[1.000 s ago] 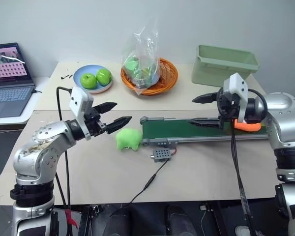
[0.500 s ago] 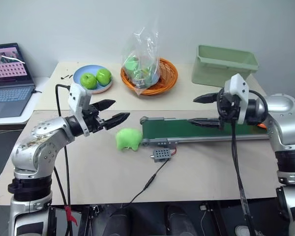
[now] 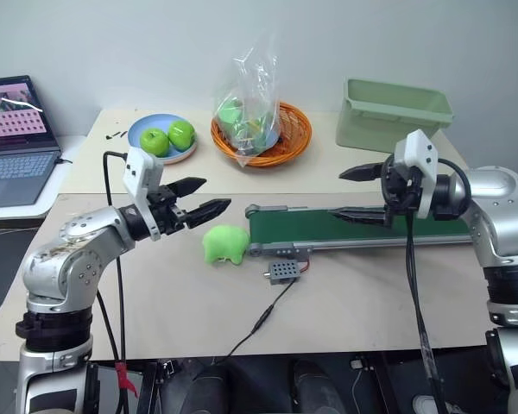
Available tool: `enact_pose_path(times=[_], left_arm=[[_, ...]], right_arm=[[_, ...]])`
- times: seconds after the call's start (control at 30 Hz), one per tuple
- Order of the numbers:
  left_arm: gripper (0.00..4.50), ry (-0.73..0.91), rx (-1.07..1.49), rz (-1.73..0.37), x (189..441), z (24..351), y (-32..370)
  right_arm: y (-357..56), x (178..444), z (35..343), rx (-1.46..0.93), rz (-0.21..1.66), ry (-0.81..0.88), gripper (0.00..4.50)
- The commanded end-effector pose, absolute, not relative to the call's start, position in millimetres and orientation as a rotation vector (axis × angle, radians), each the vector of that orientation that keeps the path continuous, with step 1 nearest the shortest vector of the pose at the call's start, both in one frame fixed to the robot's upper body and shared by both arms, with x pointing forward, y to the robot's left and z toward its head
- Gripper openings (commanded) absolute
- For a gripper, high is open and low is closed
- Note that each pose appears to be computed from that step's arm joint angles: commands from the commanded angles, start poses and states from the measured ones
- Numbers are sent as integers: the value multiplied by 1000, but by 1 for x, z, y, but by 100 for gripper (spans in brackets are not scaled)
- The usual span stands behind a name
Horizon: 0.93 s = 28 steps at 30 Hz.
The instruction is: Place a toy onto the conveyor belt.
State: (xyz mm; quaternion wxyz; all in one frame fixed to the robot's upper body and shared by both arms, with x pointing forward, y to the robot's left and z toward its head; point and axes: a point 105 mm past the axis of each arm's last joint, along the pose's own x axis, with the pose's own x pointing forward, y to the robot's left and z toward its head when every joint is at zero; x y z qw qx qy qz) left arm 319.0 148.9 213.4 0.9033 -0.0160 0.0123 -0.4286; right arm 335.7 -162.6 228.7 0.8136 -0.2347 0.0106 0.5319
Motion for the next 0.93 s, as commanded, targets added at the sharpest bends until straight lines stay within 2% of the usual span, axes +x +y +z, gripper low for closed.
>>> enact_pose_path(times=[0.03,0.93], left_arm=[[445,-12,-12,-888,315,225,151],[445,0,21,-901,315,224,148]], right_arm=[[-165,334,246,-523,1119,-32,450],[-163,335,245,-521,1123,-32,450]])
